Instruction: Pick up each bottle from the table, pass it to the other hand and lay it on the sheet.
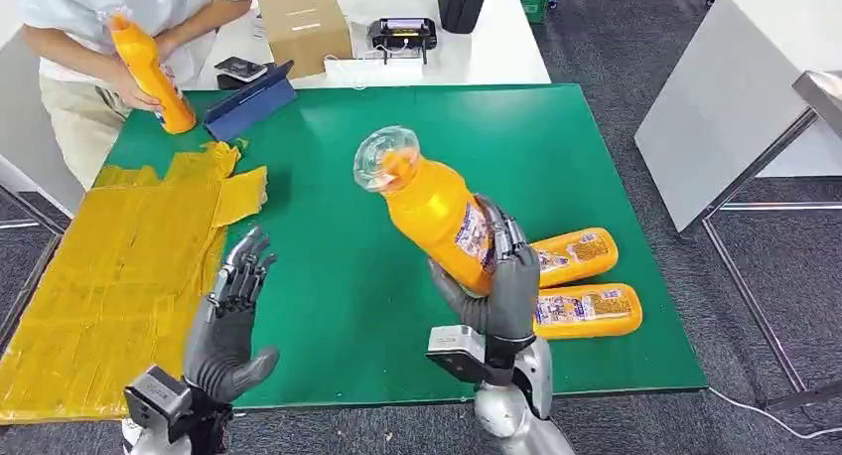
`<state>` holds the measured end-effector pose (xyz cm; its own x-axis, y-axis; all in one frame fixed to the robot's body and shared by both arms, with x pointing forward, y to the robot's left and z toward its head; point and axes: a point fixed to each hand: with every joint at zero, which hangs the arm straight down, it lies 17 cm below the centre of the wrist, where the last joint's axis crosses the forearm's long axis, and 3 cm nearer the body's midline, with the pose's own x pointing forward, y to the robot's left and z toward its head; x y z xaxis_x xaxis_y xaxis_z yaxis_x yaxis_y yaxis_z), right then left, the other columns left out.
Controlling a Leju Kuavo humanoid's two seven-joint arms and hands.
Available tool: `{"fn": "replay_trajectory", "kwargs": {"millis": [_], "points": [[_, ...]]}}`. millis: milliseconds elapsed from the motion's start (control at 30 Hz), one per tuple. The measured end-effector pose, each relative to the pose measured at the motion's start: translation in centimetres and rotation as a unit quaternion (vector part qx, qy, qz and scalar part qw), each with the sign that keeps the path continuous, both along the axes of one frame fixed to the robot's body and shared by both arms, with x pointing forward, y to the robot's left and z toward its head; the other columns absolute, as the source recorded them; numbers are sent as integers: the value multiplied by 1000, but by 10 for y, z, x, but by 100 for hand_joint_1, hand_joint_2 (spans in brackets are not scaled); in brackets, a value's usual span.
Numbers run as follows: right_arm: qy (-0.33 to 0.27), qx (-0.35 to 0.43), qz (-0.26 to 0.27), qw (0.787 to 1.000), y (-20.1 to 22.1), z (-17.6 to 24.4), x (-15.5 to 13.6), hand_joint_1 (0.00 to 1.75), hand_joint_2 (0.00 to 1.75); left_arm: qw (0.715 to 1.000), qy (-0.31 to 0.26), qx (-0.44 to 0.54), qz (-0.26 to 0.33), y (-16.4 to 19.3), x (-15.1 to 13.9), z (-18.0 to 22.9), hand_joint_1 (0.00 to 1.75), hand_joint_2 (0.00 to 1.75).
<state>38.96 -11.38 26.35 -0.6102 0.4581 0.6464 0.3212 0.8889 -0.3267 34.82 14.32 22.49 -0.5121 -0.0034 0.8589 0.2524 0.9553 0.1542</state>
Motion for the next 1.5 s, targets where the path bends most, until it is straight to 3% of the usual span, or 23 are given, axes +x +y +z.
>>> {"fn": "replay_trajectory", "kwargs": {"millis": [167, 367, 600, 833, 1267, 1300, 1367, 1500], "points": [[10, 16, 18, 1000, 5, 0, -1, 175, 175, 999, 34, -3, -13, -9, 3, -19, 0, 175], [65, -8, 148, 987, 78, -26, -14, 175, 175, 999, 35, -4, -24, -18, 8, -18, 0, 175], [128, -101, 274, 948, 167, -80, -46, 175, 175, 1000, 15, 5, -19, -21, 13, -6, 0, 175], [144, -158, 309, 927, 194, -105, -58, 175, 175, 1000, 9, 10, -18, -23, 14, -4, 0, 175], [145, -171, 310, 924, 197, -111, -56, 175, 175, 999, 1, 43, 0, -25, 15, -7, 0, 175], [147, -173, 309, 923, 196, -113, -56, 175, 175, 999, 0, 50, 3, -27, 15, -10, 175, 175], [133, -164, 287, 934, 183, -109, -52, 175, 175, 996, -12, 81, 35, -27, 23, -11, 175, 175], [118, -136, 263, 948, 164, -95, -52, 175, 175, 996, -20, 82, 40, -32, 24, -8, 175, 175]]}}
